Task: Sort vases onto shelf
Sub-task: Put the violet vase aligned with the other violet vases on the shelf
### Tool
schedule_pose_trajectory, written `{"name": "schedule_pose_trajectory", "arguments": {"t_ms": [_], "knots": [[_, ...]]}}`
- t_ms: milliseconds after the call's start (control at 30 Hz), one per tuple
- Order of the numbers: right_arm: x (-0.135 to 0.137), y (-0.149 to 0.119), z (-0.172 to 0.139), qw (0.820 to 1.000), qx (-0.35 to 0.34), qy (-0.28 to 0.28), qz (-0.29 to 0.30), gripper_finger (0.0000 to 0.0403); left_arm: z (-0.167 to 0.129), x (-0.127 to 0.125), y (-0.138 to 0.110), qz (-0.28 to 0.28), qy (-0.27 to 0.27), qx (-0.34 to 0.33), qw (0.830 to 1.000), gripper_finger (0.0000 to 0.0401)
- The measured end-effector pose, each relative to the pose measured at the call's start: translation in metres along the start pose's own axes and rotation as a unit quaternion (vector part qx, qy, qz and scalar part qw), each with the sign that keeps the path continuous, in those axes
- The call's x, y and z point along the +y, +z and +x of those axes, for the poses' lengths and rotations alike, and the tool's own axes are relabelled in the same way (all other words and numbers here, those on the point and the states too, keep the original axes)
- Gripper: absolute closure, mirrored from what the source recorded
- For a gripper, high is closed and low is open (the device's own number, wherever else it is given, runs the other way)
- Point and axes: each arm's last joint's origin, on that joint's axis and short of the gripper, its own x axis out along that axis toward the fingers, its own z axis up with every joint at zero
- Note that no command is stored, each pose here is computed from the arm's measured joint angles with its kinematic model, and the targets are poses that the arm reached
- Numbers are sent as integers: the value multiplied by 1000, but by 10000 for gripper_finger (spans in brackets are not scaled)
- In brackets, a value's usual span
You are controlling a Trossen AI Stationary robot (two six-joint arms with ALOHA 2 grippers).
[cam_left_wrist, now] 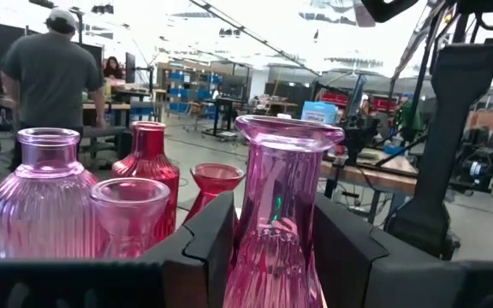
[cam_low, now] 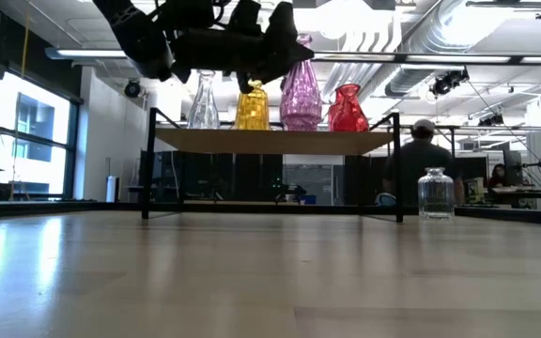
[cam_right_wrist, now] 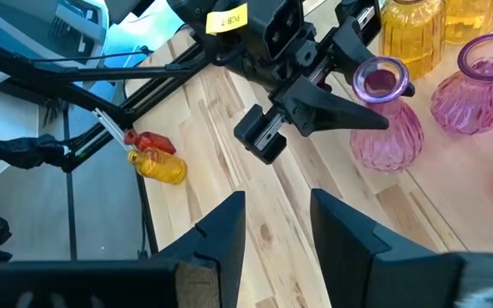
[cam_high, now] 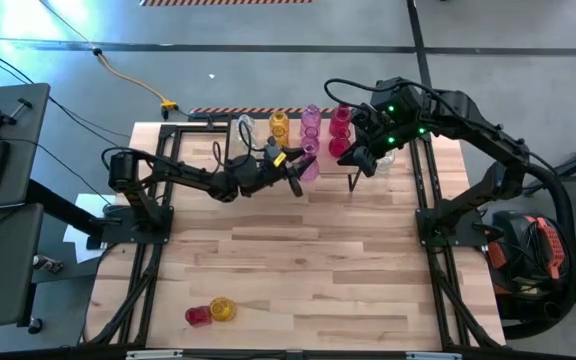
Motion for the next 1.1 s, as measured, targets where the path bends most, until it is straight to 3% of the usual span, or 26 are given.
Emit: {"name": "schedule_pose_trajectory", "arguments": {"t_ms": [400, 533, 700, 833, 1100], "knots": [[-1, -7, -4, 1000, 23, -5, -4, 289, -3, -10, 1, -10, -13, -6, 1000, 282], [1, -14, -23, 1000, 2, -5, -10, 289, -5, -14, 2, -10, 29, -11, 999, 282], [3, -24, -50, 998, -44, -33, -13, 289, 0, -31, 12, 50, 99, -3, 994, 283], [3, -31, -66, 996, -74, -50, 3, 289, 3, -44, 17, 68, 128, 23, 989, 283], [2, -39, -75, 995, -76, -61, 29, 289, 2, -46, 16, 28, 154, 26, 987, 283]]}}
